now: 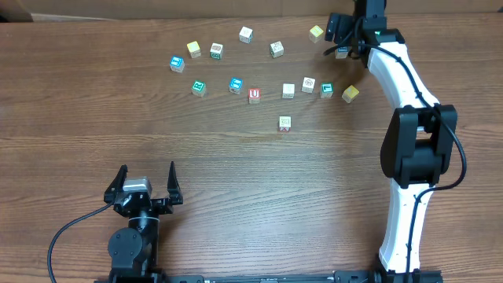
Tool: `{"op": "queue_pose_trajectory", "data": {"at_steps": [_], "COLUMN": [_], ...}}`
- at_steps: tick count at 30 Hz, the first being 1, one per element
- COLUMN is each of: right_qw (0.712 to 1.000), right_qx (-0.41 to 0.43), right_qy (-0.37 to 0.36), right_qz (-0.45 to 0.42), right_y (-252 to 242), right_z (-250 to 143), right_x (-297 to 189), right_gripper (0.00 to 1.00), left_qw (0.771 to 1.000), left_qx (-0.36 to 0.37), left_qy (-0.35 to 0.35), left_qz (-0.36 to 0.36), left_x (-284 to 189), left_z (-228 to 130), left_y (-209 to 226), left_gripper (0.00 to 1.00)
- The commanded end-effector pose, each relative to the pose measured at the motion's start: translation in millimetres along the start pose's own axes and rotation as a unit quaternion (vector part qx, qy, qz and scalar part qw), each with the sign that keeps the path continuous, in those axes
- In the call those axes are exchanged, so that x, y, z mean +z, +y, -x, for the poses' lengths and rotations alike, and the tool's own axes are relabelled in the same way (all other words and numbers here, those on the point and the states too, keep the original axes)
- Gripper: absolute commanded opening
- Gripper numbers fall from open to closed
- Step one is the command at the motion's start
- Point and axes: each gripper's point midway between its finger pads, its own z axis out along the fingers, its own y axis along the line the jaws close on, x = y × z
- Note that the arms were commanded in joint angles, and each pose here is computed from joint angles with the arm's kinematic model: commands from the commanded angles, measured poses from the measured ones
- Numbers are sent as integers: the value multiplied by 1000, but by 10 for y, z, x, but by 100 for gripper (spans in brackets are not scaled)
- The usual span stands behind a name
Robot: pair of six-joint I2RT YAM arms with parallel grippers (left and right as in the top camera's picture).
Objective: Form a horizontal line
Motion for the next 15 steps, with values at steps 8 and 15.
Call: {"op": "queue_pose_trajectory", "data": {"at_steps": [8, 15], "right_qw": [998, 997], "right_qx": [9, 4], "right_qy": [48, 68], "right_qz": [30, 34], "right_y": [-87, -24], "right_z": [-409, -542], "right_x": [397, 414], "right_gripper": [95, 95], "left_qw": [1000, 1000], "left_qx": [11, 11], "left_qy": [-3, -3], "left_qz": [-3, -3], "left_x": [-5, -5], "left_z": [7, 7], "left_y": [-17, -17], "left_gripper": [100, 100]}}
